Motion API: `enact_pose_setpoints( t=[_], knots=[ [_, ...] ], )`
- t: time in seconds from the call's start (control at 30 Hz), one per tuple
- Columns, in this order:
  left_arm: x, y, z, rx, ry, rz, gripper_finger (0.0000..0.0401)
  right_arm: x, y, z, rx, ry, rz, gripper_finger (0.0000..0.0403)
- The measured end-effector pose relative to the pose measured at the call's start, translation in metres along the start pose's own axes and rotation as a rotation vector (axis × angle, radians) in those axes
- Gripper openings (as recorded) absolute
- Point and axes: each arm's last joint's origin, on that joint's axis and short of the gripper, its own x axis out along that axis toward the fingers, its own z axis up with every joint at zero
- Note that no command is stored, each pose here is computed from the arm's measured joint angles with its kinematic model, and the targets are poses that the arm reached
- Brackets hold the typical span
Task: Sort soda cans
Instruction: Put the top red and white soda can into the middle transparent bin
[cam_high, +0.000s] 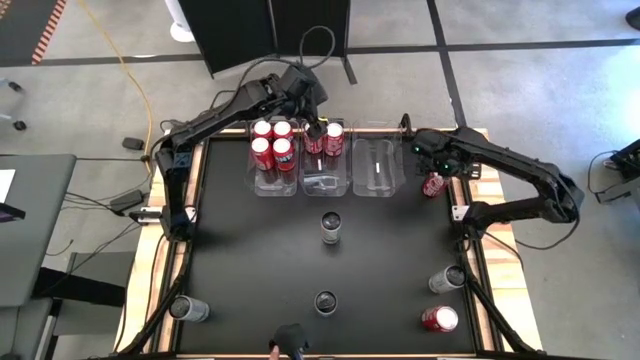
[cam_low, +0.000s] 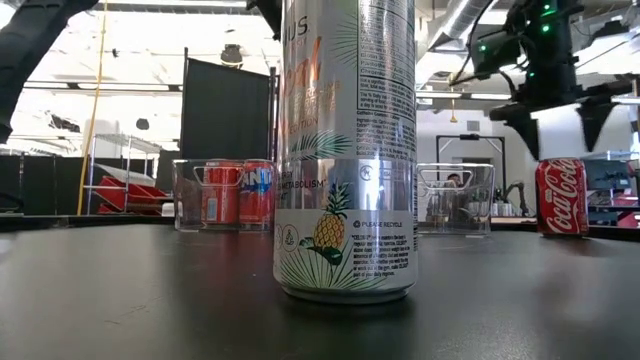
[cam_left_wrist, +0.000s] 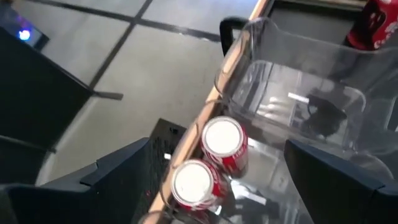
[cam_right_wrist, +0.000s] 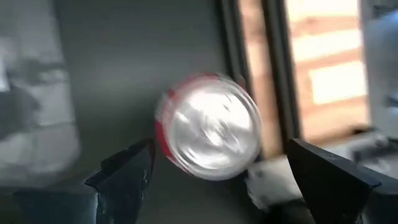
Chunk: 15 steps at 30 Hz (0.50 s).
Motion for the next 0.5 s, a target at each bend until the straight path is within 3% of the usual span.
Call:
enact_pose_setpoints(
  t=[0.23, 0.5],
  knots=[
    [0.007, -0.014, -0.009, 0.001, 0.070, -0.033, 0.0361, 0.007, -0.004, 0.012, 0.079, -0.012, 0.023, 0.0379],
    [0.003, -0.028, -0.023, 0.028, 0.222, -0.080, 0.0361, 0.046, 0.002, 0.005, 0.095, 0.038, 0.082, 0.0379]
  ],
)
